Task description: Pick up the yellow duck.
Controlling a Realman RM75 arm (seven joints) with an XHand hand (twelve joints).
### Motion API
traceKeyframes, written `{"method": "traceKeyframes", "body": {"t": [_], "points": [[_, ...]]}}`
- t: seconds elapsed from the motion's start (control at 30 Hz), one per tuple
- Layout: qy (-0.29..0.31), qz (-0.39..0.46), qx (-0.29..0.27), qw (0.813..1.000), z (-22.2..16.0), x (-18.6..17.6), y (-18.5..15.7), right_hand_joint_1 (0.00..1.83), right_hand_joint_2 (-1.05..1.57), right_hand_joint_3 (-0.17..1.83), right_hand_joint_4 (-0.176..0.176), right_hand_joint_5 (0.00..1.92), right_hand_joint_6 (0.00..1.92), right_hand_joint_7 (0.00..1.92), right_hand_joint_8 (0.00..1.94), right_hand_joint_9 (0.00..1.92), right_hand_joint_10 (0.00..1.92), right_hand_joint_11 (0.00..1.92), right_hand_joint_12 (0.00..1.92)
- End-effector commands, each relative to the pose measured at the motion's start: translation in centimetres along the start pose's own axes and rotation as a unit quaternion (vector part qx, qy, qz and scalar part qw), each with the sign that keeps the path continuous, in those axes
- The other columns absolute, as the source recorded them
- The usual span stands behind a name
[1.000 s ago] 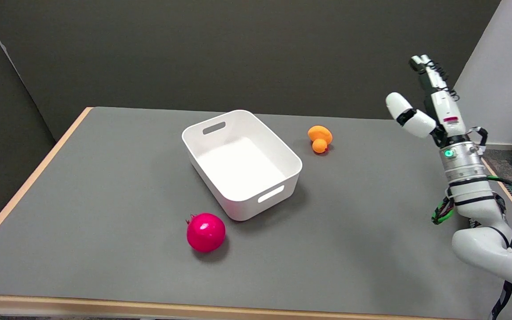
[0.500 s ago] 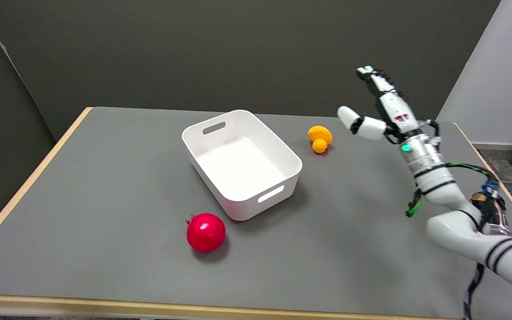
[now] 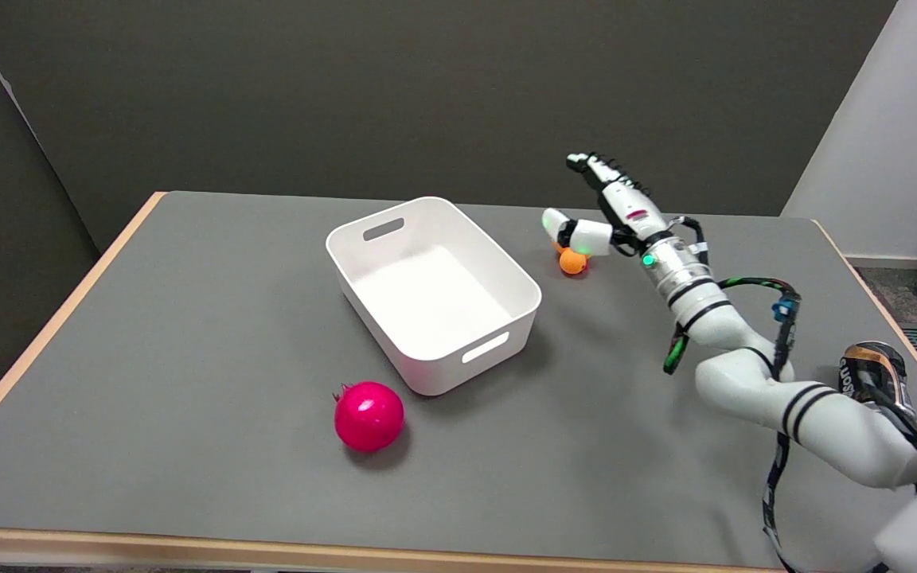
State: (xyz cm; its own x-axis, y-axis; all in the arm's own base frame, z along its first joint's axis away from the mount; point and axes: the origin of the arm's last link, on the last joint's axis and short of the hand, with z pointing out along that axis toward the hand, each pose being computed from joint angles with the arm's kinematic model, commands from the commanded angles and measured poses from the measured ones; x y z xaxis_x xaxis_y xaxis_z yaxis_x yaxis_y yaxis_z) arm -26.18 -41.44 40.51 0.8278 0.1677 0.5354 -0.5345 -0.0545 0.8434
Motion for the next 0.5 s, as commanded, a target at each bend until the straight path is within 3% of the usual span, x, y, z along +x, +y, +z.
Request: {"method": "traceKeyframes", "body": {"t": [0.03, 0.3, 0.4, 0.5], "points": [[-0.077, -0.02, -0.062, 0.995, 2.16, -4.62, 1.3, 0.37, 0.6, 0.94, -0.059, 0.06, 0.36, 0.06, 0.23, 0.01, 0.18, 0.0, 0.52], [-0.073, -0.023, -0.067, 0.995, 2.45, -4.39, 1.61, 0.4, 0.62, 0.97, -0.051, 0.06, 0.35, 0.09, 0.27, 0.04, 0.2, 0.0, 0.58], [-0.072, -0.028, -0.066, 0.995, 2.52, -4.31, 1.55, 0.44, 0.68, 0.86, -0.044, 0.1, 0.32, 0.14, 0.24, 0.0, 0.37, 0.0, 0.62], [-0.072, -0.03, -0.064, 0.995, 2.56, -4.36, 1.44, 0.46, 0.68, 0.88, -0.04, 0.12, 0.33, 0.14, 0.24, 0.0, 0.39, 0.0, 0.65]]}}
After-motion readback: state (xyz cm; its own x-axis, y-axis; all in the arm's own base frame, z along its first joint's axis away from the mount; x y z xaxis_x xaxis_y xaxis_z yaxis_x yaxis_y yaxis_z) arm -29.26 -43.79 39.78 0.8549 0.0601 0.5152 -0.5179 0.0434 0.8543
